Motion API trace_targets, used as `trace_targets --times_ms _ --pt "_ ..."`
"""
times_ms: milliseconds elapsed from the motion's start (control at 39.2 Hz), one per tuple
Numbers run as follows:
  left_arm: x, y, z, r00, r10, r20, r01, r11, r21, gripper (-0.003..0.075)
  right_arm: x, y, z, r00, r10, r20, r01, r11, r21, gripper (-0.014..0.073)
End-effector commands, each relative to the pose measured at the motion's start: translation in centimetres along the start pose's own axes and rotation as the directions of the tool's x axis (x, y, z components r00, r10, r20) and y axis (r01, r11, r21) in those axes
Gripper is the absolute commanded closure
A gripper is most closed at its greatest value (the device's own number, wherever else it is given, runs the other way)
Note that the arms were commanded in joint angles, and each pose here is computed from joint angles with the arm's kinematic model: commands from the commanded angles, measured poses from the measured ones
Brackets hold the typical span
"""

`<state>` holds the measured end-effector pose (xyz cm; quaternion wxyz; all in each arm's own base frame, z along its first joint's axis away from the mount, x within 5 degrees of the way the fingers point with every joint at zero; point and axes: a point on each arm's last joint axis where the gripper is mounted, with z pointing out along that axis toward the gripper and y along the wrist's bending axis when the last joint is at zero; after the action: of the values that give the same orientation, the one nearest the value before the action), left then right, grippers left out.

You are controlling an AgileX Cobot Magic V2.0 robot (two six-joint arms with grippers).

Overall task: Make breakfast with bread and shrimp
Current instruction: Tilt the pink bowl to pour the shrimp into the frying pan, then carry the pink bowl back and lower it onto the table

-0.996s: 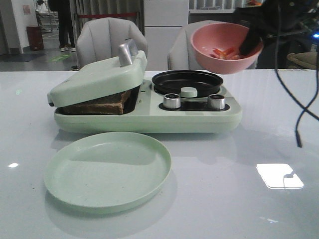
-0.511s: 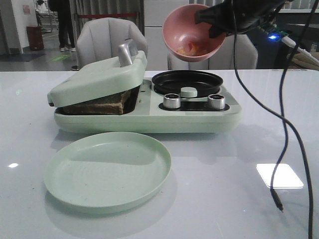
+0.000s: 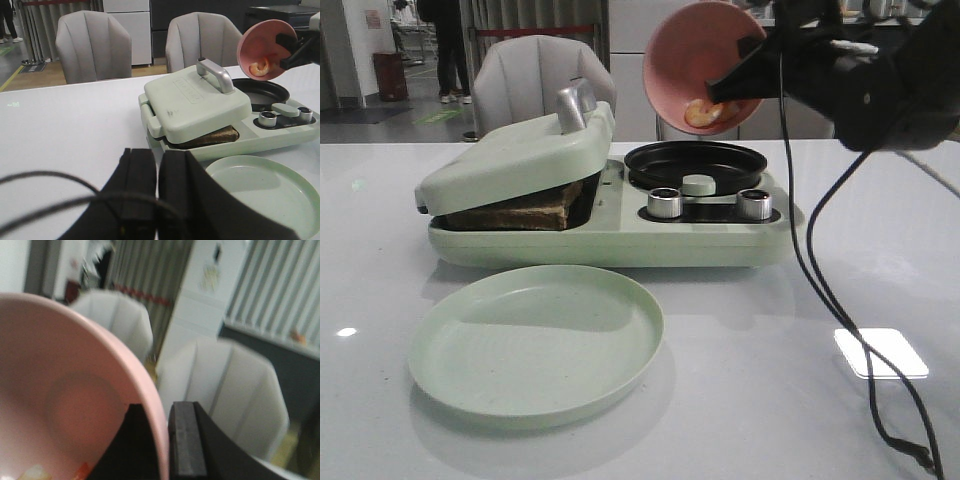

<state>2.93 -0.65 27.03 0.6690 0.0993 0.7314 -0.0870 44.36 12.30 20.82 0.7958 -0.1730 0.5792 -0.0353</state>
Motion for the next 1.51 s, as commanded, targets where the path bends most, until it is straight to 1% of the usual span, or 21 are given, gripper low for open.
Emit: trace_targets --times_ms 0,102,153,230,332,460,562,613,639,690,715,741,766,792,843,894,971,1022,1124,1251,1481 --pt "-1.5 -0.1 -0.5 0.994 -0.018 0.111 0.017 1.000 0.015 0.0608 -4.1 -0.5 0.2 0.960 -0.088 0.265 0.087 0.996 0.015 0.0475" --pt "-1.5 -0.1 -0.5 0.994 -0.018 0.111 0.017 1.000 0.015 0.0608 -4.1 -0.5 0.1 0.938 -0.180 0.296 0.172 0.984 0.055 0.0475" --pt "-1.5 -0.1 -0.5 0.994 -0.018 0.111 0.017 1.000 0.015 0.0608 -4.2 -0.5 0.1 0.920 -0.256 0.297 0.243 0.967 0.082 0.0475" --pt "-1.5 -0.1 -0.5 0.994 -0.018 0.111 0.017 1.000 0.015 0.0608 -4.4 -0.6 0.3 0.874 -0.390 0.290 0.369 0.921 0.127 0.0475" --pt "-1.5 -0.1 -0.5 0.994 -0.018 0.111 0.017 1.000 0.015 0.0608 -4.5 -0.6 0.3 0.822 -0.496 0.278 0.470 0.868 0.159 0.0475" --pt "-1.5 -0.1 -0.5 0.994 -0.018 0.111 0.017 1.000 0.015 0.0608 -4.6 -0.8 0.4 0.807 -0.523 0.274 0.493 0.852 0.173 0.0475" --pt "-1.5 -0.1 -0.5 0.994 -0.018 0.111 0.017 1.000 0.015 0.0608 -4.8 -1.1 0.6 0.808 -0.523 0.271 0.488 0.852 0.189 0.0475" --pt "-1.5 -0.1 -0.5 0.994 -0.018 0.111 0.017 1.000 0.015 0.0608 -4.8 -1.4 0.7 0.832 -0.491 0.256 0.451 0.869 0.202 0.0475" --pt "-1.5 -0.1 -0.5 0.994 -0.018 0.111 0.017 1.000 0.015 0.0608 -4.8 -1.5 0.7 0.853 -0.455 0.255 0.412 0.888 0.204 0.0475" --pt "-1.5 -0.1 -0.5 0.994 -0.018 0.111 0.017 1.000 0.015 0.0608 -4.8 -2.0 0.9 0.904 -0.343 0.253 0.295 0.932 0.211 0.0475" --pt "-1.5 -0.1 -0.5 0.994 -0.018 0.111 0.017 1.000 0.015 0.0608 -4.8 -2.3 0.9 0.926 -0.280 0.255 0.228 0.950 0.213 0.0475" --pt "-1.5 -0.1 -0.5 0.994 -0.018 0.111 0.017 1.000 0.015 0.0608 -4.8 -2.6 1.0 0.949 -0.184 0.256 0.129 0.968 0.215 0.0475" --pt "-1.5 -0.1 -0.5 0.994 -0.018 0.111 0.017 1.000 0.015 0.0608 -4.9 -2.9 1.1 0.961 -0.109 0.256 0.053 0.975 0.216 0.0475" --pt "-1.5 -0.1 -0.5 0.994 -0.018 0.111 0.017 1.000 0.015 0.0608 -5.2 -3.3 1.1 0.967 -0.005 0.254 -0.052 0.974 0.220 0.0475" --pt "-1.5 -0.1 -0.5 0.994 -0.018 0.111 0.017 1.000 0.015 0.0608 -5.7 -4.1 1.3 0.955 0.166 0.246 -0.219 0.954 0.204 0.0475" --pt "-1.5 -0.1 -0.5 0.994 -0.018 0.111 0.017 1.000 0.015 0.0608 -6.5 -4.7 1.6 0.933 0.293 0.210 -0.330 0.928 0.172 0.0475" --pt "-1.5 -0.1 -0.5 0.994 -0.018 0.111 0.017 1.000 0.015 0.0608 -7.9 -5.4 2.0 0.901 0.410 0.137 -0.427 0.894 0.133 0.0475" --pt "-1.4 -0.1 -0.5 0.994 -0.018 0.110 0.017 1.000 0.015 0.0608 -8.8 -5.6 2.1 0.893 0.446 0.062 -0.450 0.886 0.112 0.0475" --pt "-1.4 -0.1 -0.5 0.994 -0.018 0.110 0.017 1.000 0.015 0.0608 -11.0 -6.2 1.9 0.885 0.464 -0.048 -0.458 0.883 0.102 0.0475" --pt "-1.4 -0.1 -0.5 0.994 -0.018 0.110 0.017 1.000 0.015 0.0608 -14.1 -7.0 0.7 0.868 0.475 -0.147 -0.466 0.880 0.091 0.0475" --pt "-1.4 -0.1 -0.5 0.994 -0.018 0.110 0.017 1.000 0.015 0.0608 -18.7 -8.0 -2.6 0.811 0.470 -0.348 -0.478 0.876 0.071 0.0475"
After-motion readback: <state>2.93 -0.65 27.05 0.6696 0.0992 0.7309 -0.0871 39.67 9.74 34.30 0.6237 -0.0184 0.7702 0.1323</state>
